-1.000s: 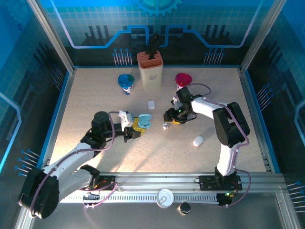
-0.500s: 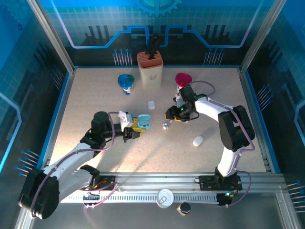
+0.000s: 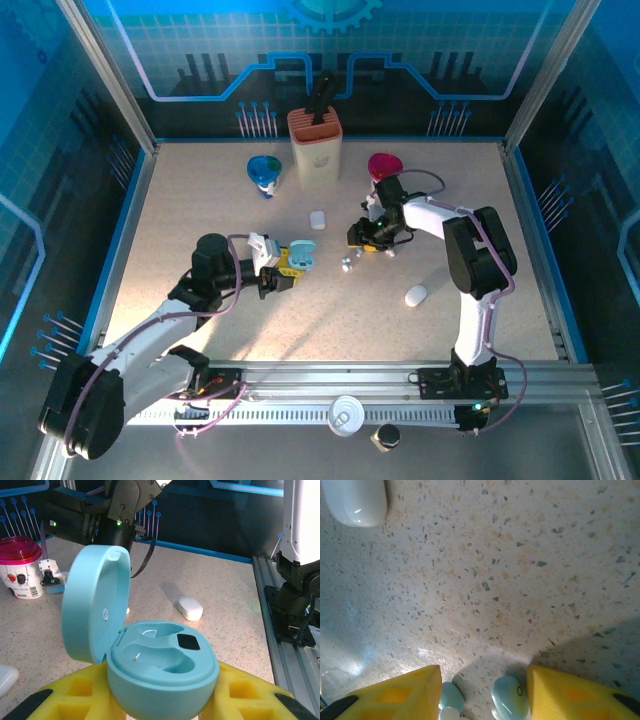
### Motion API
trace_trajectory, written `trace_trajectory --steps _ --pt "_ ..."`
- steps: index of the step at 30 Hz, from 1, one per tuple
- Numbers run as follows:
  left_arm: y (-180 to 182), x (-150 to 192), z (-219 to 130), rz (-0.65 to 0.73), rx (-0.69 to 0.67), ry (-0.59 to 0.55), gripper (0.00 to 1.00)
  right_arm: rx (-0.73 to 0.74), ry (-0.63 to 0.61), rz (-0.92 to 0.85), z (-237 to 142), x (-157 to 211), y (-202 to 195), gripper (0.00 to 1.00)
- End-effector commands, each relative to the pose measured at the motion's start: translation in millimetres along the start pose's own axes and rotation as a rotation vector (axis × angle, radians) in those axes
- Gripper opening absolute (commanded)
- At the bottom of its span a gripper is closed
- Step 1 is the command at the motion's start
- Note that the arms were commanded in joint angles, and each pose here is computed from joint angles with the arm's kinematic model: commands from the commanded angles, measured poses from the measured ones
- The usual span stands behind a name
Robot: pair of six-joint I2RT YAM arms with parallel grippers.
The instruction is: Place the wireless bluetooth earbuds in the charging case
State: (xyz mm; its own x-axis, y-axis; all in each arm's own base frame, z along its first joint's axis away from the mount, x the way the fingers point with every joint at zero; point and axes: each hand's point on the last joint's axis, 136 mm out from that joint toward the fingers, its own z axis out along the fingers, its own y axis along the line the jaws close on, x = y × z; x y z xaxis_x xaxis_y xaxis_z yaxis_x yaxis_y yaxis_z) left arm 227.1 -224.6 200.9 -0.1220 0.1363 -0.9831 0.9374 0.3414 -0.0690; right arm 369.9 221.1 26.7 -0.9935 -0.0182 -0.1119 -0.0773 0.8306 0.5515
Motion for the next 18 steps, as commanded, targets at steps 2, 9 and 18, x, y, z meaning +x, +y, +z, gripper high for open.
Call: trace_trajectory --steps 2,9,18 --pt "-3 -7 -4 0.033 0.018 -0.003 0.33 -0.024 0.010 0.006 3 6 -1 0.49" --pt "-4 -8 -3 0.038 0.029 0.004 0.33 -0.047 0.001 0.035 6 12 -2 0.40" --pt "-4 -5 -4 0.042 0.025 0.007 0.33 -0.054 0.014 0.046 7 16 -1 0.27"
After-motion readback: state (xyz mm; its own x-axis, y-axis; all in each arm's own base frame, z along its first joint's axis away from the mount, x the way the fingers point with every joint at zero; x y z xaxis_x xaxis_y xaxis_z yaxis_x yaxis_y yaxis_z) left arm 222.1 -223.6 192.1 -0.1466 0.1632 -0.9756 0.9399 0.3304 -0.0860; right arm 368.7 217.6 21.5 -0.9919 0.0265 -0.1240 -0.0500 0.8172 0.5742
